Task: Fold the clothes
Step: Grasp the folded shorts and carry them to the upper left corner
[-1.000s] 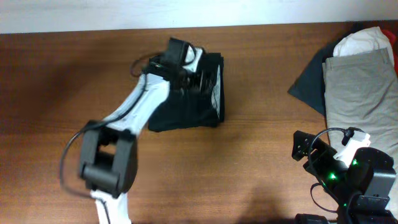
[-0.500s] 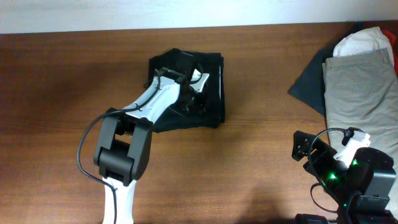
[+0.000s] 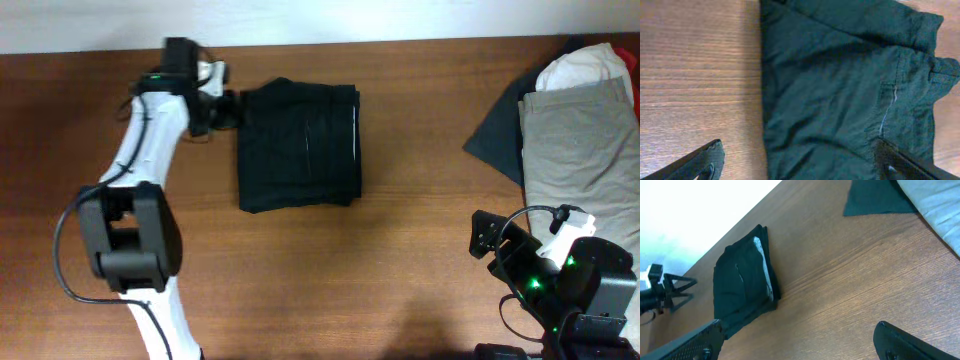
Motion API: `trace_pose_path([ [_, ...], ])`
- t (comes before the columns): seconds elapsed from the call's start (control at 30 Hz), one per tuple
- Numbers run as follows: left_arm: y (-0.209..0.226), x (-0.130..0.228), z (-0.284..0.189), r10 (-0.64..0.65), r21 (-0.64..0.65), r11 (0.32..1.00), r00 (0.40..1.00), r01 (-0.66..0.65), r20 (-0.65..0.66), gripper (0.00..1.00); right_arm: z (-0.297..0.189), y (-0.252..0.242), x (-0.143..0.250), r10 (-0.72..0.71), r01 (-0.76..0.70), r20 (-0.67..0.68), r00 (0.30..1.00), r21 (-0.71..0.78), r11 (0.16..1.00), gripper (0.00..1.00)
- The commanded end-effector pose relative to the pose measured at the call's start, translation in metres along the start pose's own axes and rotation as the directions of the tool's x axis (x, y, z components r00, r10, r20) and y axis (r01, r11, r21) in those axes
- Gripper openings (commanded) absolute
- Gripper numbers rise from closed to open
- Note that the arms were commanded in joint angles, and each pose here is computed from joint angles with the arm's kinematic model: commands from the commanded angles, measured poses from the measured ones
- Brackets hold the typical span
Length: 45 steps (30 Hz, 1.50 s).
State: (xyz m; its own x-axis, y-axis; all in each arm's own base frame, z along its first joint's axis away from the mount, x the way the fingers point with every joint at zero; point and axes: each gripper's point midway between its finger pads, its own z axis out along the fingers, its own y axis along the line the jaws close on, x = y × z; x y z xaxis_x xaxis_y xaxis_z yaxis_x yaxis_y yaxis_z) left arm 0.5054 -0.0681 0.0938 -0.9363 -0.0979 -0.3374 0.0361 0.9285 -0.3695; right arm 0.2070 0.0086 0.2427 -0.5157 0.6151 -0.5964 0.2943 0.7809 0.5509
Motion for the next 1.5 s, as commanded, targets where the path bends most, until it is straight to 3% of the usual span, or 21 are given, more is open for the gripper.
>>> trace_pose_path([
  [0.0,0.007,0.033,0.05,-0.002,0.122,0.992,0.989,0.021,-0.148,0.99,0.0,-0.003,-0.002,0.007,-0.007,0.014,1.0,0.012,1.0,0.99],
  [0.17,0.022,0.052,0.082,-0.018,0.121,0.992,0.977,0.045,-0.215,0.97,0.0,-0.003,-0.002,0.007,-0.007,0.014,1.0,0.012,1.0,0.99],
  [0.23,0.018,0.059,0.093,-0.006,0.127,0.991,0.973,0.037,-0.232,0.51,0.0,-0.003,-0.002,0.007,-0.007,0.014,1.0,0.012,1.0,0.99],
  [0.27,0.009,0.062,0.104,0.01,0.156,0.987,0.971,0.028,-0.238,0.46,0.0,-0.003,-0.002,0.007,-0.007,0.014,1.0,0.012,1.0,0.99],
  [0.33,0.004,0.063,0.111,0.024,0.171,0.985,0.971,0.018,-0.236,0.46,0.0,-0.003,-0.002,0.007,-0.007,0.014,1.0,0.012,1.0,0.99],
  [0.37,0.003,0.059,0.112,0.032,0.174,0.985,0.976,0.007,-0.217,0.27,0.0,-0.003,-0.002,0.007,-0.008,0.014,1.0,0.012,1.0,0.99],
  [0.4,0.004,0.052,0.113,0.041,0.178,0.984,0.981,-0.007,-0.189,0.01,0.0,-0.003,-0.002,0.007,-0.007,0.014,1.0,0.012,1.0,0.99],
  [0.43,0.01,0.042,0.114,0.041,0.159,0.987,0.988,-0.017,-0.15,0.01,0.0,-0.003,-0.002,0.007,-0.007,0.014,1.0,0.012,1.0,0.99],
  [0.5,0.057,0.02,0.108,-0.122,0.004,0.992,0.99,0.123,-0.073,0.01,0.0,-0.003,-0.002,0.007,-0.007,0.014,1.0,0.012,1.0,0.99],
  [0.57,0.146,0.005,0.084,-0.345,-0.201,0.914,0.936,0.352,0.069,0.01,0.0,-0.003,-0.002,0.007,-0.007,0.014,1.0,0.012,1.0,0.99],
  [0.63,0.241,0.011,0.043,-0.545,-0.303,0.75,0.809,0.588,0.22,0.01,0.0,-0.003,-0.002,0.007,-0.007,0.014,1.0,0.012,1.0,0.99],
  [0.67,0.284,0.02,0.021,-0.62,-0.295,0.673,0.735,0.678,0.274,0.02,0.0,-0.003,-0.002,0.007,-0.007,0.014,1.0,0.012,1.0,0.99],
  [0.73,0.35,0.044,-0.016,-0.702,-0.282,0.554,0.622,0.783,0.347,0.14,0.0,-0.003,-0.002,0.007,-0.007,0.014,1.0,0.012,1.0,0.99],
  [0.83,0.422,0.097,-0.064,-0.791,-0.258,0.378,0.455,0.889,0.409,0.13,0.0,-0.003,-0.002,0.007,-0.007,0.014,1.0,0.012,1.0,0.99],
  [0.9,0.438,0.115,-0.077,-0.846,-0.192,0.271,0.328,0.943,0.421,0.13,0.0,-0.003,-0.002,0.007,-0.007,0.014,1.0,0.012,1.0,0.99],
  [1.0,0.414,0.096,-0.064,-0.913,-0.04,0.211,0.212,0.977,0.348,0.15,0.0,-0.003,-0.002,0.007,-0.008,0.014,1.0,0.012,1.0,0.99],
  [1.13,0.355,0.057,-0.023,-0.933,-0.032,0.145,0.148,0.989,0.328,0.16,0.0,-0.003,-0.002,0.007,-0.007,0.014,1.0,0.012,1.0,0.99],
  [1.23,0.33,0.025,-0.003,-0.894,-0.032,0.248,0.241,0.968,0.378,0.18,0.0,-0.003,-0.002,0.007,-0.007,0.014,1.0,0.012,1.0,0.99],
  [1.37,0.333,0.008,-0.003,-0.824,-0.064,0.313,0.304,0.948,0.479,0.22,0.0,-0.003,-0.002,0.007,-0.007,0.014,1.0,0.012,1.0,0.99],
  [1.4,0.34,0.003,-0.008,-0.772,-0.102,0.39,0.385,0.915,0.506,0.25,0.0,-0.003,-0.002,0.007,-0.007,0.014,1.0,0.012,1.0,0.99],
  [1.47,0.343,-0.003,-0.007,-0.737,-0.117,0.443,0.435,0.889,0.517,0.27,0.0,-0.003,-0.002,0.007,-0.007,0.014,1.0,0.012,1.0,0.99],
])
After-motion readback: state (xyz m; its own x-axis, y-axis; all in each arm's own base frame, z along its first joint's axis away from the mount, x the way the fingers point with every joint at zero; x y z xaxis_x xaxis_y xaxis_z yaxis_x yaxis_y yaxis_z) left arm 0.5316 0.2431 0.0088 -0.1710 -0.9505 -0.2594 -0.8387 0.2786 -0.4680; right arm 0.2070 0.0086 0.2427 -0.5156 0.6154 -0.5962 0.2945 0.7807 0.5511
